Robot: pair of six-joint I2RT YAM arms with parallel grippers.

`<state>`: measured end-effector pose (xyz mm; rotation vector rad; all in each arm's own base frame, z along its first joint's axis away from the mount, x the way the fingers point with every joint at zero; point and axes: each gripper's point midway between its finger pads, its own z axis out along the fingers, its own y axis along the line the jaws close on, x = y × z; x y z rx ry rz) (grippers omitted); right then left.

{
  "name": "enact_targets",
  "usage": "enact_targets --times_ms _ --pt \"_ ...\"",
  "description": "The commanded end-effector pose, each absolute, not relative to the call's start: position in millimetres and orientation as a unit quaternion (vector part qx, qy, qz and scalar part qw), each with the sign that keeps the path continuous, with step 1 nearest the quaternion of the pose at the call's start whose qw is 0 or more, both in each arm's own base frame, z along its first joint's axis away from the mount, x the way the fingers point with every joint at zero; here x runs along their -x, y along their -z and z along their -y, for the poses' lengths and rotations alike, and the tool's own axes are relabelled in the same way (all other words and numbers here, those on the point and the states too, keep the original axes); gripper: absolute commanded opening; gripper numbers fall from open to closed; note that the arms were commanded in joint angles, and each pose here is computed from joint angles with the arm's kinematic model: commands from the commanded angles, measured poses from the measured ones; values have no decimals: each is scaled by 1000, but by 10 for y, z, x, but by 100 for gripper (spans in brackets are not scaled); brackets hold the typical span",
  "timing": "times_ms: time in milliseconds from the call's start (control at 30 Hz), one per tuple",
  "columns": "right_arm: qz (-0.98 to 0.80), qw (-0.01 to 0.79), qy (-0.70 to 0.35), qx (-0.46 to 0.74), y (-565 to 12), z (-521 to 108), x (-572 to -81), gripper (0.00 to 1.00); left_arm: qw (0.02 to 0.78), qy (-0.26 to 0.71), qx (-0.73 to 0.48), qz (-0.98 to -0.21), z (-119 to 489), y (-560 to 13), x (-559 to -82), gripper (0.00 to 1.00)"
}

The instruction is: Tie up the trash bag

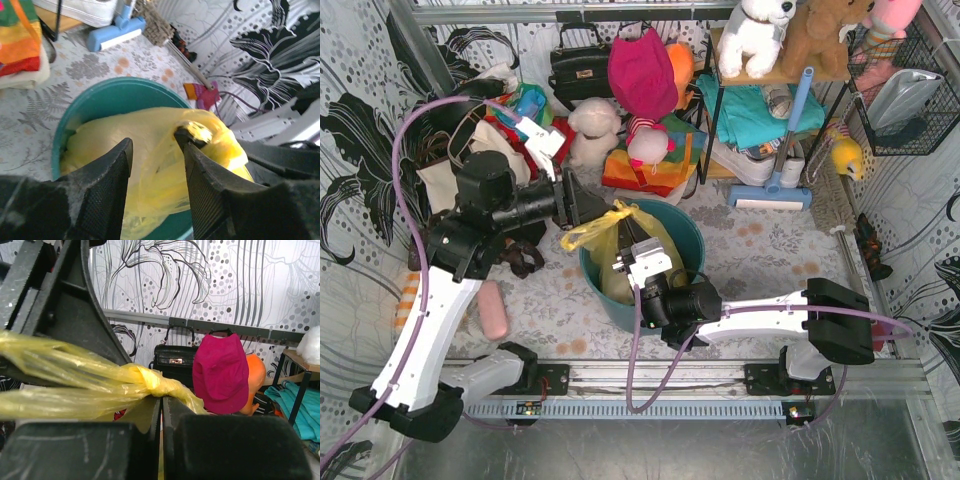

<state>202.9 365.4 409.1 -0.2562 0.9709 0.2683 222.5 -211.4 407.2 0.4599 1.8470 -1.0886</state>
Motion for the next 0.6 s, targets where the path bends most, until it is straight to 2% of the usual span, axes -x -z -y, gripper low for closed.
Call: enact_targets --times_ms 0,233,567 --pt "-438 883 -157 65 -4368 -3436 -1996 0 439 507 -247 -699 2214 -4260 -1840 53" --pt "-433 885 -155 69 -4387 -3470 -1994 0 403 564 -287 -661 2254 -4246 -1453 41" --pt "-419 891 -156 76 -4452 -3489 -1967 0 362 591 -257 -674 2292 -3843 -1424 35"
